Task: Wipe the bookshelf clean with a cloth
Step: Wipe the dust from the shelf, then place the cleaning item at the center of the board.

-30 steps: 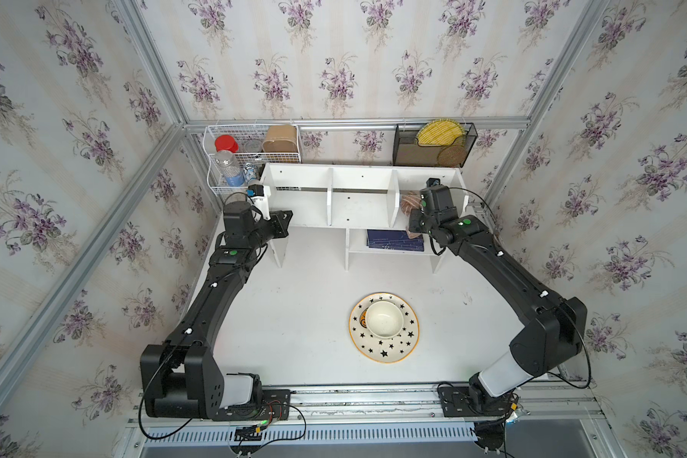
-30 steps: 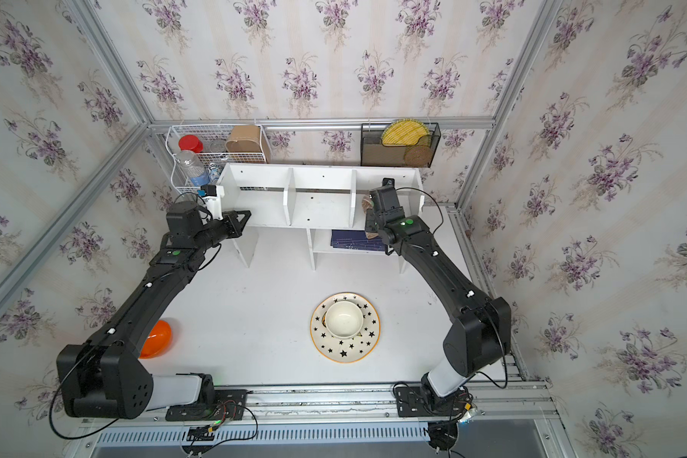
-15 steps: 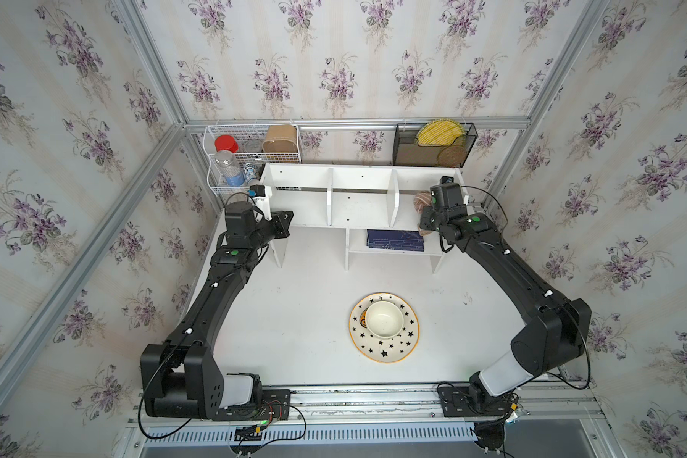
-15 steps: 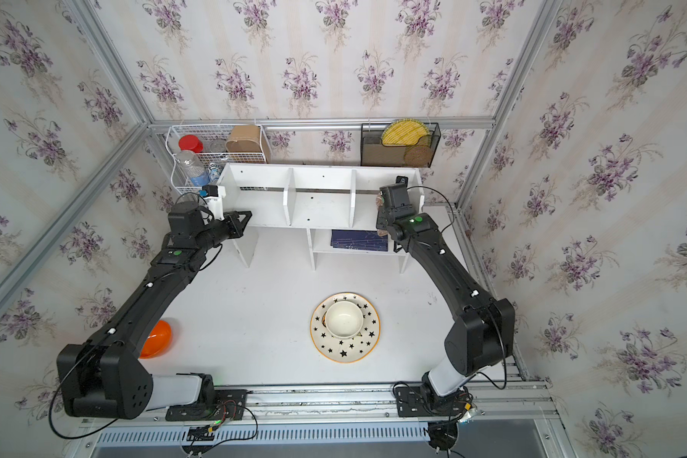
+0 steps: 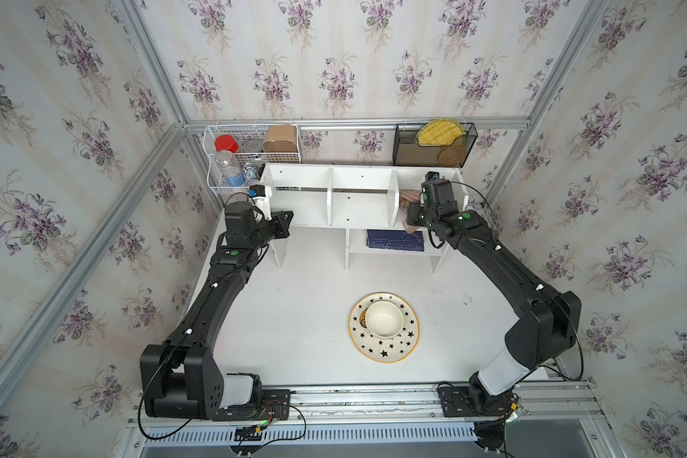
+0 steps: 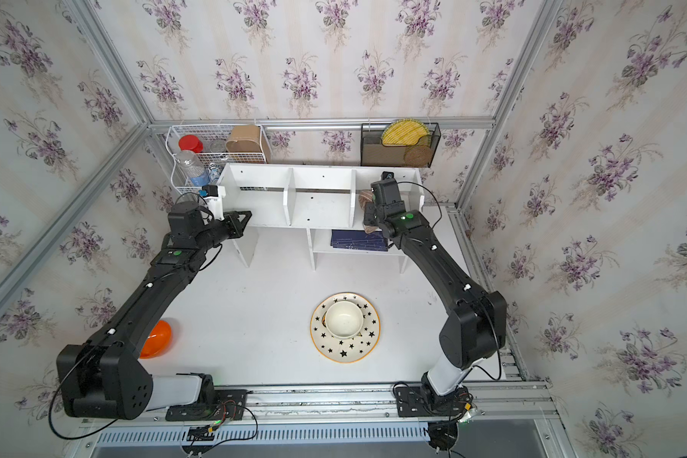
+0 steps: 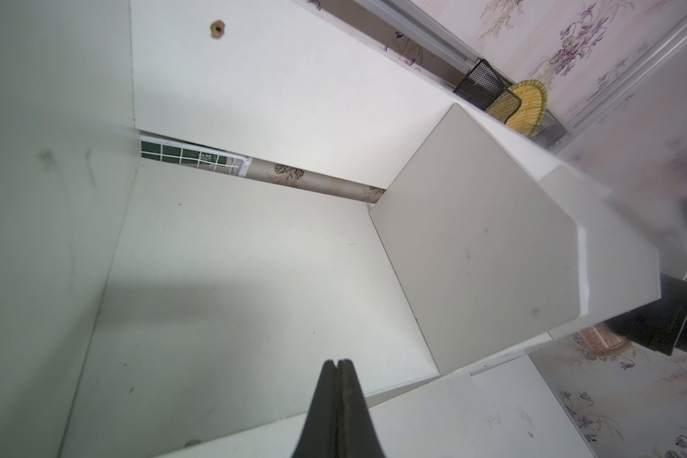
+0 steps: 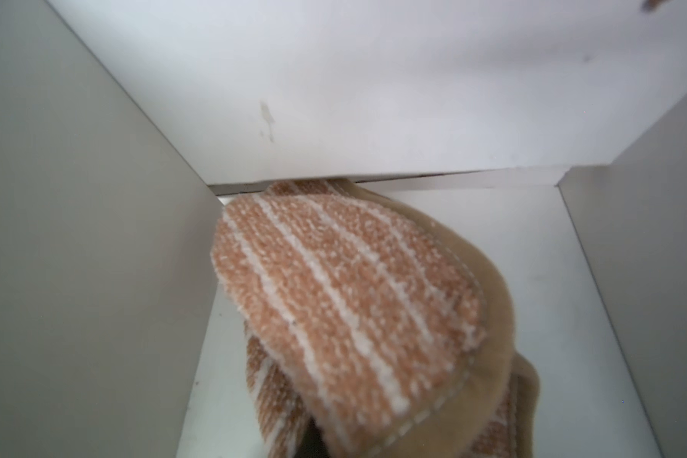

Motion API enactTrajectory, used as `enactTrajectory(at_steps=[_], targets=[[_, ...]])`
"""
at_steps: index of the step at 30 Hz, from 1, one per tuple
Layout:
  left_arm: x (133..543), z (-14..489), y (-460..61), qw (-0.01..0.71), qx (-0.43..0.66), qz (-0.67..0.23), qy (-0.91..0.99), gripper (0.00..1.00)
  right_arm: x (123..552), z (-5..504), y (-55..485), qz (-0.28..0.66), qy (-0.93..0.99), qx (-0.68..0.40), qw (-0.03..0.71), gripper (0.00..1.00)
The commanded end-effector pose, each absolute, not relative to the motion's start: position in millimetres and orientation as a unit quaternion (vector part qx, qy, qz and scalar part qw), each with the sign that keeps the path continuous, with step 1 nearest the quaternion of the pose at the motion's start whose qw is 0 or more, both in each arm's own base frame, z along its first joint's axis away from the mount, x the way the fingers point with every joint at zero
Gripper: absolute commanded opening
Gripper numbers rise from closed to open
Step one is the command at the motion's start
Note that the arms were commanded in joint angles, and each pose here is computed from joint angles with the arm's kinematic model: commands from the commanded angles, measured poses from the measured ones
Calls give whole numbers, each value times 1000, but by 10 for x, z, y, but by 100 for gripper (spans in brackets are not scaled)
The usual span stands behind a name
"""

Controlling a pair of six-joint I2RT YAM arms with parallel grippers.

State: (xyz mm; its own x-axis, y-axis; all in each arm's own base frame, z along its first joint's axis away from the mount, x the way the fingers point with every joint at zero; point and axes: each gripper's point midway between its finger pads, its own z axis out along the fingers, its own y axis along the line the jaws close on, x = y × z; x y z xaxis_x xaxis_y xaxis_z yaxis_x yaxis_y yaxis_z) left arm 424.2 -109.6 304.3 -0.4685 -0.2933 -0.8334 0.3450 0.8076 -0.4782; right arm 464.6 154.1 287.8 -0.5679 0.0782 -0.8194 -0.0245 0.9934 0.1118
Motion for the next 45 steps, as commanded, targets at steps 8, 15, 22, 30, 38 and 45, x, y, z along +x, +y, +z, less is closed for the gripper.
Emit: enactTrajectory(at_steps=[8,15,22,30,38,45], targets=[[4230,3076,-1115,521,24,-307,796,0,4450,2820,1104,-7,884,33,465,0],[4219,3066,-1081,523,18,-294,800,0,3543,3369,1306,93,840,-18,534,0],[4207,3119,-1026,528,10,-280,802,21,2832,3077,1054,117,854,-16,507,0],[3998,3253,-614,552,-57,-186,811,77,2834,2023,826,47,908,62,412,0],[3521,3110,-252,547,-114,-108,822,82,3094,747,751,50,941,115,313,2],[3258,2786,133,534,-166,-9,829,83,3113,829,753,68,932,112,339,82]])
